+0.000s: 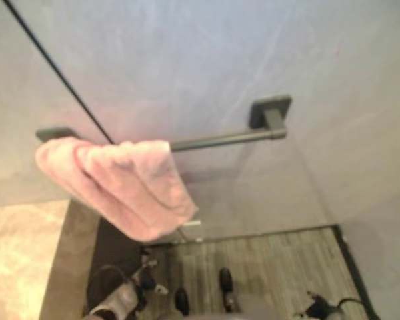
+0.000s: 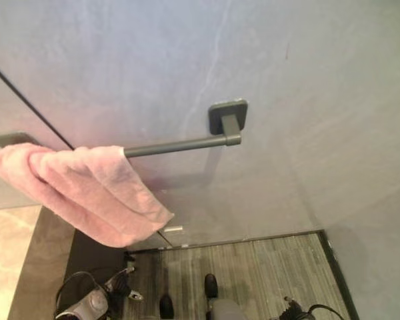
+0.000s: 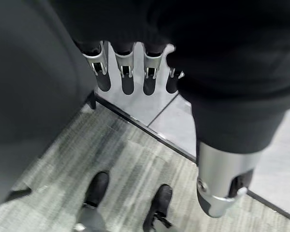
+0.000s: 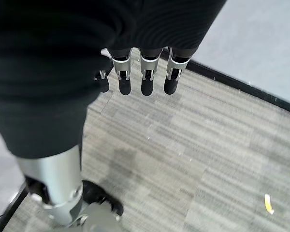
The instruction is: Put brush and paste in cup on sink, flatten towel.
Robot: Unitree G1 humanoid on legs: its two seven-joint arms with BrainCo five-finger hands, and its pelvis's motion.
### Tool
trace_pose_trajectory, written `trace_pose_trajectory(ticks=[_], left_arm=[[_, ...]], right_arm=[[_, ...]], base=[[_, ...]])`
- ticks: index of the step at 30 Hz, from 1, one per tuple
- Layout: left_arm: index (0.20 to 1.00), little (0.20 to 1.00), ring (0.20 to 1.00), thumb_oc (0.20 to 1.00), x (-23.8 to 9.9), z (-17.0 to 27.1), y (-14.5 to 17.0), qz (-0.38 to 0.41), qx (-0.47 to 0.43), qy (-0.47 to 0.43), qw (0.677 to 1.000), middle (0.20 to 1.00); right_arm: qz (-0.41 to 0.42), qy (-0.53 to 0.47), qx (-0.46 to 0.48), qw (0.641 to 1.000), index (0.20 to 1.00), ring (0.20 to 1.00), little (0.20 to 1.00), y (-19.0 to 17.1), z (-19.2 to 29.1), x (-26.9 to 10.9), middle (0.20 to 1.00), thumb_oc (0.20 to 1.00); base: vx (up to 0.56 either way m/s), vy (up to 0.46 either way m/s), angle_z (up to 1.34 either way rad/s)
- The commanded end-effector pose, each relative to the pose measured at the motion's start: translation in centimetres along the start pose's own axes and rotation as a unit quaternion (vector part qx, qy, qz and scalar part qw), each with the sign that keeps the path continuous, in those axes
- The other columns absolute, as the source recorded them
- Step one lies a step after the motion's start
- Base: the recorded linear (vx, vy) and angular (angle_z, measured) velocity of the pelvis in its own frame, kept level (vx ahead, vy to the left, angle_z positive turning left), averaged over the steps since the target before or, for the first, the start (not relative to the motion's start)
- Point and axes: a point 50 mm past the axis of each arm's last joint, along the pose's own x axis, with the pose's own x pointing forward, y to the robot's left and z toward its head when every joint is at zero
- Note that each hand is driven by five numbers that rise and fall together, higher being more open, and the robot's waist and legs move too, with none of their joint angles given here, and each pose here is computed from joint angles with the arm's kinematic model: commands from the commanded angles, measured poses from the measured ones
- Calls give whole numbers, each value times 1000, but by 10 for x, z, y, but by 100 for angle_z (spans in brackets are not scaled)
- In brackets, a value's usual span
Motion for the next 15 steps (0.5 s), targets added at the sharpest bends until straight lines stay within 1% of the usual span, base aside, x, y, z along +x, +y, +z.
trace_pose_trajectory(ticks=[1, 3, 5, 7, 9, 12, 15], left_arm=[[1000, 1000, 1000, 1000, -1, -3, 17, 29, -3, -6, 1000, 1000], [1000, 1000, 1000, 1000, -1, 0, 15, 25, -1, -16, 1000, 1000], [1000, 1000, 1000, 1000, -1, 12, 15, 19, 7, -49, 999, 1000], [1000, 1000, 1000, 1000, -3, 31, 17, 9, 22, -100, 995, 1000], [1000, 1000, 1000, 1000, -6, 54, 22, 4, 40, -157, 987, 1000], [1000, 1000, 1000, 1000, -18, 90, 34, -1, 68, -247, 967, 1000], [1000, 1000, 1000, 1000, -32, 113, 47, 0, 67, -308, 949, 1000]], right_arm=[[-2, -24, 26, 999, 1000, 1000, 1000, 4, 16, 2, 1000, 1000], [0, -29, 28, 999, 1000, 1000, 1000, 6, 18, 2, 1000, 1000], [1, -42, 31, 999, 1000, 1000, 1000, 6, 22, 2, 1000, 1000], [0, -43, 29, 999, 1000, 1000, 1000, 6, 22, 2, 1000, 1000], [-4, -43, 28, 999, 1000, 1000, 1000, 4, 22, 2, 1000, 1000], [-14, -40, 30, 999, 1000, 1000, 1000, -1, 23, 3, 1000, 1000], [-20, -26, 34, 999, 1000, 1000, 1000, -4, 20, 4, 1000, 1000]], base=[[55, 27, -20], [38, 9, -22], [30, -11, -9], [-10, -25, -7], [-42, -30, -3], [-49, -31, 6], [-5, -43, 5]])
